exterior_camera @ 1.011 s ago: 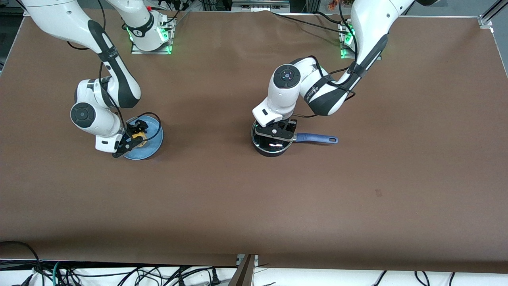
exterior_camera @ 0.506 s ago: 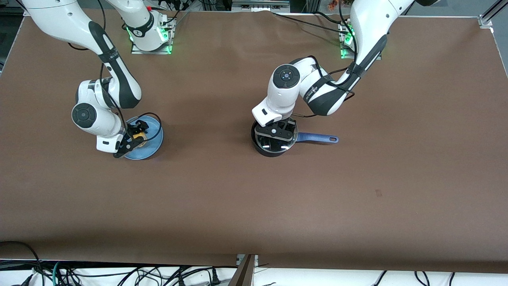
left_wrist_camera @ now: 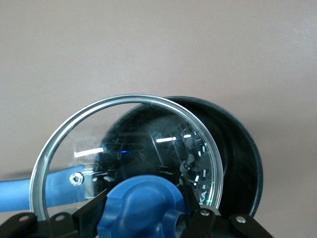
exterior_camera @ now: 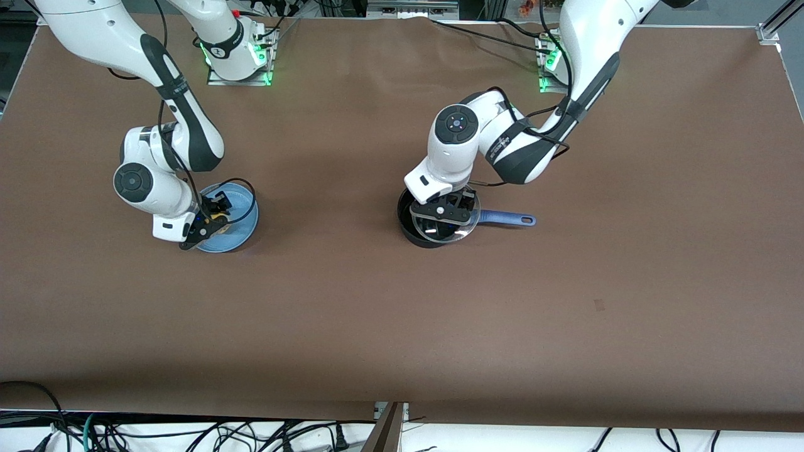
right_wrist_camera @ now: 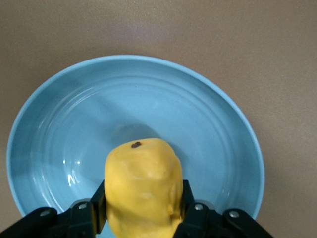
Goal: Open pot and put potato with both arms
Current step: 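Carry the potato over the pot while the left gripper lifts the lid away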
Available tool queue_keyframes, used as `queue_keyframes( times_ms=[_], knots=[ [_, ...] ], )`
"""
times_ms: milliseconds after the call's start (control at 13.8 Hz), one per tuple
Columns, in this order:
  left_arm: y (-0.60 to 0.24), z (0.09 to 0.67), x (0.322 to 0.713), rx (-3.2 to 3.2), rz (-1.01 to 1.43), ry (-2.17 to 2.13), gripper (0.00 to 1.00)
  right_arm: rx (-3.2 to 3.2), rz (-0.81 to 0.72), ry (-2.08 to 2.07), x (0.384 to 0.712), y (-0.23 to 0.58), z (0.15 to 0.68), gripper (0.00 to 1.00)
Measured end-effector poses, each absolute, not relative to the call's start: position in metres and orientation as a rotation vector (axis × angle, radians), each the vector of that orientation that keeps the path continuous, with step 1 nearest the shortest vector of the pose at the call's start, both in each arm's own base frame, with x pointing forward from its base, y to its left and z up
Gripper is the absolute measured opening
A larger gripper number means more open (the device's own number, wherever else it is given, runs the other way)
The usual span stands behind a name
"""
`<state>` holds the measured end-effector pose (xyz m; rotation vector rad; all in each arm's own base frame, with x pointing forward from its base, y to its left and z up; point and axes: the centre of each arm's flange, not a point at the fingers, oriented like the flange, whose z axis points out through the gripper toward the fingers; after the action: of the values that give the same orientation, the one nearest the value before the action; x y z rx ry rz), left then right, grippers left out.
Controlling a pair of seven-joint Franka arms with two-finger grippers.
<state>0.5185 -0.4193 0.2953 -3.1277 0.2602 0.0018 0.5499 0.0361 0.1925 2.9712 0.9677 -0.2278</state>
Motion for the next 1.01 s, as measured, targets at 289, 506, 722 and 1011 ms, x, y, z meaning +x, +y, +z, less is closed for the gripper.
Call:
queue_keyframes(
  times_ms=[289, 506, 722, 1011],
  knots=[
    [-0.392, 0.329, 0.533, -3.117, 0.044, 0.222, 0.61, 2.972, -0.194, 0.957, 0.555, 0.035, 0.2, 0.59],
    [-0.316, 0.361, 0.57, -3.164, 0.145, 0.266, 0.61, 2.992, -0.177, 0.866, 0.569, 0.039, 0.234, 0.59],
    [-0.212, 0.383, 0.598, -3.173, 0.249, 0.326, 0.61, 3.053, -0.186, 0.66, 0.587, 0.093, 0.292, 0.59],
    [-0.086, 0.369, 0.601, -3.184, 0.316, 0.469, 0.61, 3.152, -0.086, 0.285, 0.586, 0.224, 0.351, 0.59]
  ],
)
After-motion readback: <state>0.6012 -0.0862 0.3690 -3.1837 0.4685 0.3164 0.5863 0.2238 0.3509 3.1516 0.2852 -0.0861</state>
